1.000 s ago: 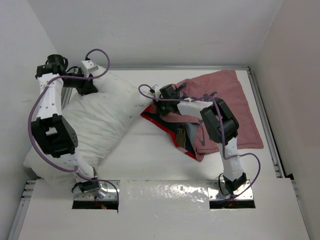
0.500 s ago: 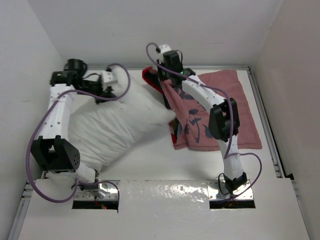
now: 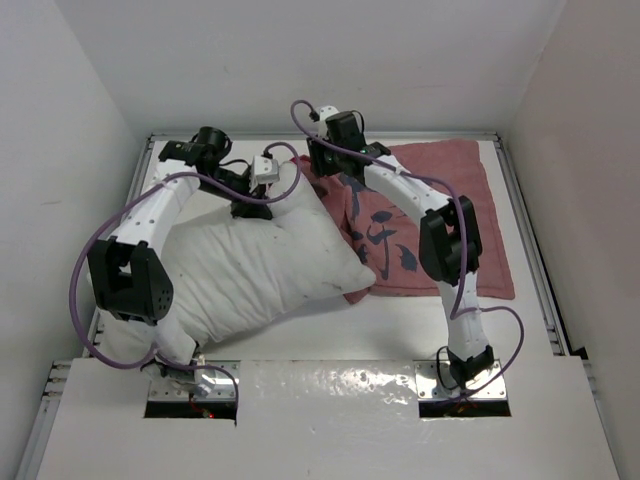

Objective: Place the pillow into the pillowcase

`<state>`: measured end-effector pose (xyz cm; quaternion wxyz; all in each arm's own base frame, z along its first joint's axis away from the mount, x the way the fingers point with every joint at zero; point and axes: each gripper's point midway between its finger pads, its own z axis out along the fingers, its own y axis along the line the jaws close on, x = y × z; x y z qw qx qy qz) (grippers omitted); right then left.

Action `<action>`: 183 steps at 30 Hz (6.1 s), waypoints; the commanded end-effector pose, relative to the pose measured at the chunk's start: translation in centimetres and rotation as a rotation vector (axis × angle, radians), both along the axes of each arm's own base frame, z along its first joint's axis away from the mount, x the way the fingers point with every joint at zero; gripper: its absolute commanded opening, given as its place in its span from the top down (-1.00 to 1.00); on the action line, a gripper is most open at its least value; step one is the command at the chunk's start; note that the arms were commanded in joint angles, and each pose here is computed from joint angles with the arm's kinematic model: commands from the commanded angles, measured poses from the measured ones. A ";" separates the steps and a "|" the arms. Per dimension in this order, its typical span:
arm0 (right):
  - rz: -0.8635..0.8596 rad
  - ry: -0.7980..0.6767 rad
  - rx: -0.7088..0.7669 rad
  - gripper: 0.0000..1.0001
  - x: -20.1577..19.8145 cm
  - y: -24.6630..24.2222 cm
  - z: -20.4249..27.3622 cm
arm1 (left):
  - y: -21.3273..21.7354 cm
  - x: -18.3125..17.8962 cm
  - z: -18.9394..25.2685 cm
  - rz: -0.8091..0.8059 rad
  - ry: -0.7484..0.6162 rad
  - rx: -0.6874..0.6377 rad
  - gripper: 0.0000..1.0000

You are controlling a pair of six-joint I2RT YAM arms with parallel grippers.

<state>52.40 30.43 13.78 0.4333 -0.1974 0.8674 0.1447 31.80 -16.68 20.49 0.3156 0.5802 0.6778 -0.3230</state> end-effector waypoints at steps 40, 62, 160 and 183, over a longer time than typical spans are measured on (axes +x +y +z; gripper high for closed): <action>-0.010 0.040 -0.057 0.12 -11.4 0.9 -4.4 | 19.5 -1.2 1.8 0.452 -0.136 0.205 1.00; 0.049 0.196 -0.192 0.81 -13.9 2.8 -12.6 | 19.1 -1.7 1.2 0.463 -0.106 0.182 1.00; -0.028 0.025 -0.049 -0.98 -17.7 -7.6 6.1 | 1.0 14.1 1.0 0.515 -0.099 -0.037 -0.99; -0.505 0.276 0.234 -0.31 -21.1 -14.1 -2.2 | -6.2 -7.9 -7.0 -0.116 -0.148 0.435 -0.84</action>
